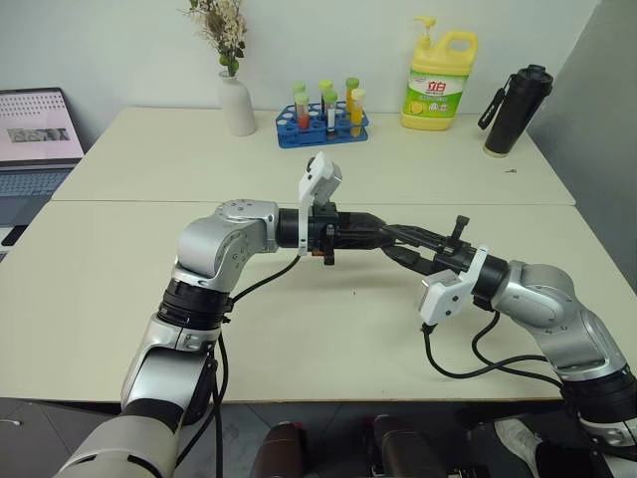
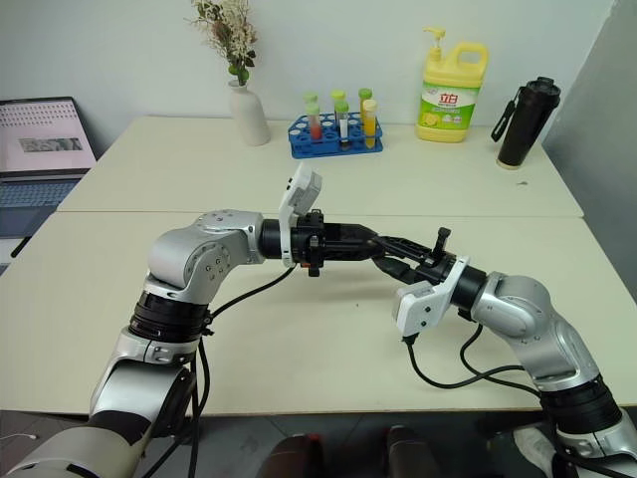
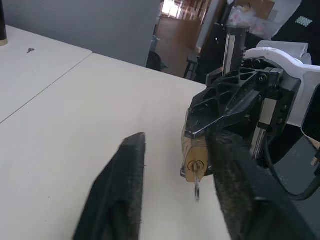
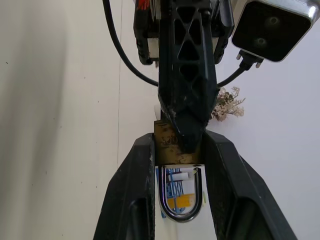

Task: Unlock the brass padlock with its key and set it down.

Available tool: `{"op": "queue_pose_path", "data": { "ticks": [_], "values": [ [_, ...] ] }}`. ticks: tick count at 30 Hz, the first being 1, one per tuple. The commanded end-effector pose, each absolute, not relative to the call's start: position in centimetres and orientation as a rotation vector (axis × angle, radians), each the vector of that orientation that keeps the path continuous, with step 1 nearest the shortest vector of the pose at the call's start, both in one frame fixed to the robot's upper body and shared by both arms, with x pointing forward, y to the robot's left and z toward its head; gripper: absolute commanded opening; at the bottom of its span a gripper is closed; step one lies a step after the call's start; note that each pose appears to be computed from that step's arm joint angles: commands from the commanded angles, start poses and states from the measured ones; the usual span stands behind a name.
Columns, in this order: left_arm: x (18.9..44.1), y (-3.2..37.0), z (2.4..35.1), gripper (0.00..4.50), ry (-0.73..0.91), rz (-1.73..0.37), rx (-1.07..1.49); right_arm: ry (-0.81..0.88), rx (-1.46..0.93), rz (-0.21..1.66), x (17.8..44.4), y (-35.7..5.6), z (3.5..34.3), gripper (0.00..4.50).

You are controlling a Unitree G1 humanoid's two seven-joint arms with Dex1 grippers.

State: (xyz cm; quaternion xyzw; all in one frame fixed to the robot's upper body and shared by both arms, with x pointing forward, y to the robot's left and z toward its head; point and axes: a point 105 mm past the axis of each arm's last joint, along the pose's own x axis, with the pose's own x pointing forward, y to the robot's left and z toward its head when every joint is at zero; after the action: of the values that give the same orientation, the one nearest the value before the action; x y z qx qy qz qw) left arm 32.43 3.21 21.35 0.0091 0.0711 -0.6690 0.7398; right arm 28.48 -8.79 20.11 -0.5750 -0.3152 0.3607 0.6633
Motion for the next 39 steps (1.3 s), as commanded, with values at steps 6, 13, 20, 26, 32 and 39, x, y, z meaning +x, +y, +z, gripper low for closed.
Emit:
{"op": "queue_pose_path", "data": {
  "ticks": [6, 13, 20, 26, 32, 39],
  "values": [
    [32.4, 3.0, 22.2, 0.15, 0.121, -1.476, 0.047, -0.816, -1.301, 0.801, 27.5, -8.2, 21.8, 0.92],
    [32.4, 3.1, 22.2, 0.15, 0.135, -1.483, 0.031, -0.843, -1.304, 0.784, 27.4, -8.2, 22.2, 0.92],
    [32.2, 3.1, 22.3, 0.15, 0.137, -1.492, 0.011, -0.818, -1.243, 0.745, 27.8, -8.9, 23.0, 1.69],
    [32.5, 3.2, 22.7, 0.15, 0.116, -1.489, 0.006, -0.72, -1.256, 0.721, 28.5, -11.0, 22.7, 3.76],
    [32.6, 3.4, 22.7, 0.15, 0.098, -1.495, 0.045, -0.444, -0.902, 0.911, 26.2, -12.3, 21.3, 3.56],
    [31.8, 3.4, 22.8, 0.15, 0.102, -1.559, 0.053, -0.309, -0.653, 1.06, 24.6, -10.5, 21.7, 1.36]
  ]
}}
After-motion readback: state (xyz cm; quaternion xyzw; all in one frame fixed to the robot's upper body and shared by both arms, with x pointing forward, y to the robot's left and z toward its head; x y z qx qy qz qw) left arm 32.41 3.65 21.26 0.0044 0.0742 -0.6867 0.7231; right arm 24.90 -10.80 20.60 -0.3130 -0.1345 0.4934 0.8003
